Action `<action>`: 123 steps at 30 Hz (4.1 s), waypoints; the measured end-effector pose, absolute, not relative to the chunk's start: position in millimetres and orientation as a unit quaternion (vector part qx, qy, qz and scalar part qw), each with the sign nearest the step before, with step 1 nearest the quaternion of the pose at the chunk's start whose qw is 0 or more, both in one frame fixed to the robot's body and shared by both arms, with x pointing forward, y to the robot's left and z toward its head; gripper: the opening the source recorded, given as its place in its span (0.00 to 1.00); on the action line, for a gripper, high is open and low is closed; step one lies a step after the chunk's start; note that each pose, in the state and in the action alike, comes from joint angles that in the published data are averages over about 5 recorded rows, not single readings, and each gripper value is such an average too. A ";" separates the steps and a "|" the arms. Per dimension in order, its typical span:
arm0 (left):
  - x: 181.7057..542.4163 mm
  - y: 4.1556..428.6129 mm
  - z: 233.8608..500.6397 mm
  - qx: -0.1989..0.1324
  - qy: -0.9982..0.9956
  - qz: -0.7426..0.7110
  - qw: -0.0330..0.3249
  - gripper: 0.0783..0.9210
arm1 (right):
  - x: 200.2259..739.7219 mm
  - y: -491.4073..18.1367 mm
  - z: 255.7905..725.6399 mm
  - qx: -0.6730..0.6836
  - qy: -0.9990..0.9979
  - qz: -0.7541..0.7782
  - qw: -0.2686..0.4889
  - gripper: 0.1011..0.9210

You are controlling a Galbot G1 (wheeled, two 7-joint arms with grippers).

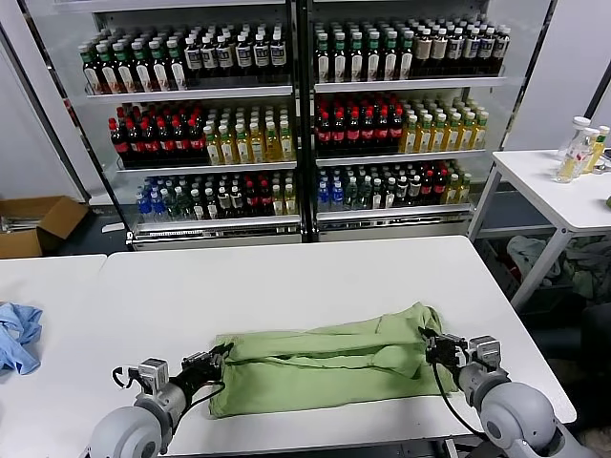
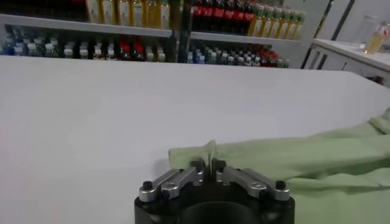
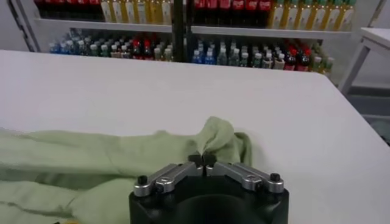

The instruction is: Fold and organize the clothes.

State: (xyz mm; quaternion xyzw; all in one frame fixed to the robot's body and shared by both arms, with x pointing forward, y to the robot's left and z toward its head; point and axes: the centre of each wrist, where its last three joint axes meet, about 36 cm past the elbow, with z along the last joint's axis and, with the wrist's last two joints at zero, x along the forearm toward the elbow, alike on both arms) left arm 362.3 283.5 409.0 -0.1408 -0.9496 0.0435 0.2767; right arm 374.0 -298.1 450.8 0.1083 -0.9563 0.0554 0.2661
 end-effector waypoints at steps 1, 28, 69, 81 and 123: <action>360.8 282.3 409.4 -0.139 -0.951 0.043 0.274 0.22 | 371.8 -297.3 451.5 0.110 -0.956 0.058 0.264 0.23; 313.0 201.8 378.5 0.001 -0.970 -0.009 0.241 0.73 | 339.1 -281.2 453.5 0.125 -0.952 0.116 0.253 0.88; 341.1 369.5 442.1 0.115 -0.970 0.047 0.207 0.02 | 355.2 -281.2 466.4 0.136 -0.957 0.121 0.225 0.88; 329.4 340.0 498.3 -0.003 -0.964 0.215 0.157 0.02 | 364.7 -281.4 467.6 0.140 -0.957 0.129 0.221 0.88; 348.1 229.4 454.4 -0.195 -0.935 0.228 0.191 0.80 | 388.8 -283.4 466.3 0.146 -0.957 0.125 0.216 0.88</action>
